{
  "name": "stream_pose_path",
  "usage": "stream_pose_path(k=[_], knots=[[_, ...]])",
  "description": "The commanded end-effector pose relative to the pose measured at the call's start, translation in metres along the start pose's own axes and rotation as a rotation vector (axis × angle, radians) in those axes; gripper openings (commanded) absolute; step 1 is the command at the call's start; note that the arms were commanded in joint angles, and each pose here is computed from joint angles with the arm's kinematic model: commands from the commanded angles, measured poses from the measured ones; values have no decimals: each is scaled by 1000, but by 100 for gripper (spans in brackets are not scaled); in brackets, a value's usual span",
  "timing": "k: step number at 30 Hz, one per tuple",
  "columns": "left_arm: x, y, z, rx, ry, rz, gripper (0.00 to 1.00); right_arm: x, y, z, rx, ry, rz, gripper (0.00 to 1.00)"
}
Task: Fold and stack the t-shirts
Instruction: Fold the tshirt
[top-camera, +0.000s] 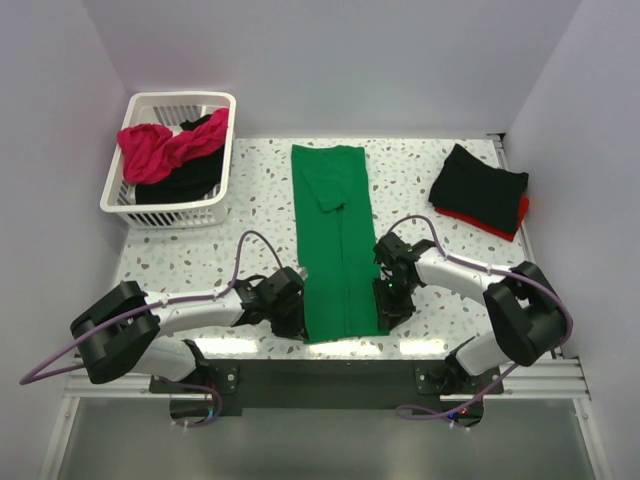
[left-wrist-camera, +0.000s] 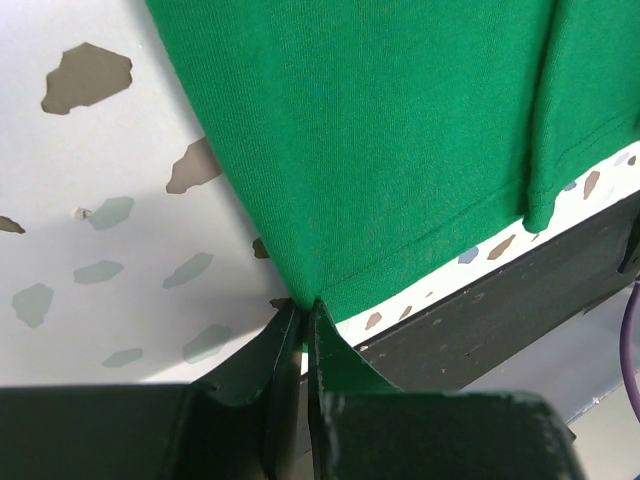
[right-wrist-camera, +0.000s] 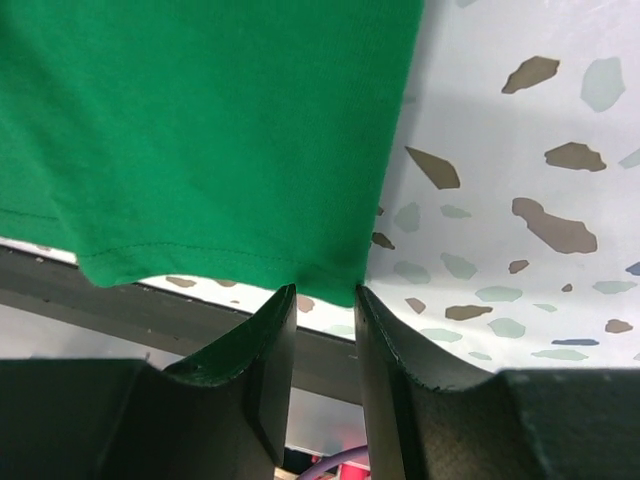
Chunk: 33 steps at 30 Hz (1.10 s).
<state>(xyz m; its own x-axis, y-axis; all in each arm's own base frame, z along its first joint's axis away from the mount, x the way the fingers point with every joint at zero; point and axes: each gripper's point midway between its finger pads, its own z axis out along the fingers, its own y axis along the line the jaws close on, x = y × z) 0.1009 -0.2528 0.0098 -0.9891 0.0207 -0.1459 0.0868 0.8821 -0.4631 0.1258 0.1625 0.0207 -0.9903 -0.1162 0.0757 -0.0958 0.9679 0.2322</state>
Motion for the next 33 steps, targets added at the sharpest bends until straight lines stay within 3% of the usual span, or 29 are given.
stream_pose_path(k=[1,9,12,13,17,33], knots=[[18,34,1,-138,45,2,9,-1,-7,7,36,-4,-5,34],[19,36,2,-141,47,3,8,2,-8,16,23,22,-12,29],[22,39,3,-147,50,-2,0,4,-6,18,8,38,-17,19],[22,40,3,-150,48,-5,0,6,-6,18,9,43,-17,11],[28,47,3,-160,54,-21,0,11,-8,15,11,50,-9,0],[33,51,-1,-151,43,-53,0,17,-10,11,17,64,-9,0]])
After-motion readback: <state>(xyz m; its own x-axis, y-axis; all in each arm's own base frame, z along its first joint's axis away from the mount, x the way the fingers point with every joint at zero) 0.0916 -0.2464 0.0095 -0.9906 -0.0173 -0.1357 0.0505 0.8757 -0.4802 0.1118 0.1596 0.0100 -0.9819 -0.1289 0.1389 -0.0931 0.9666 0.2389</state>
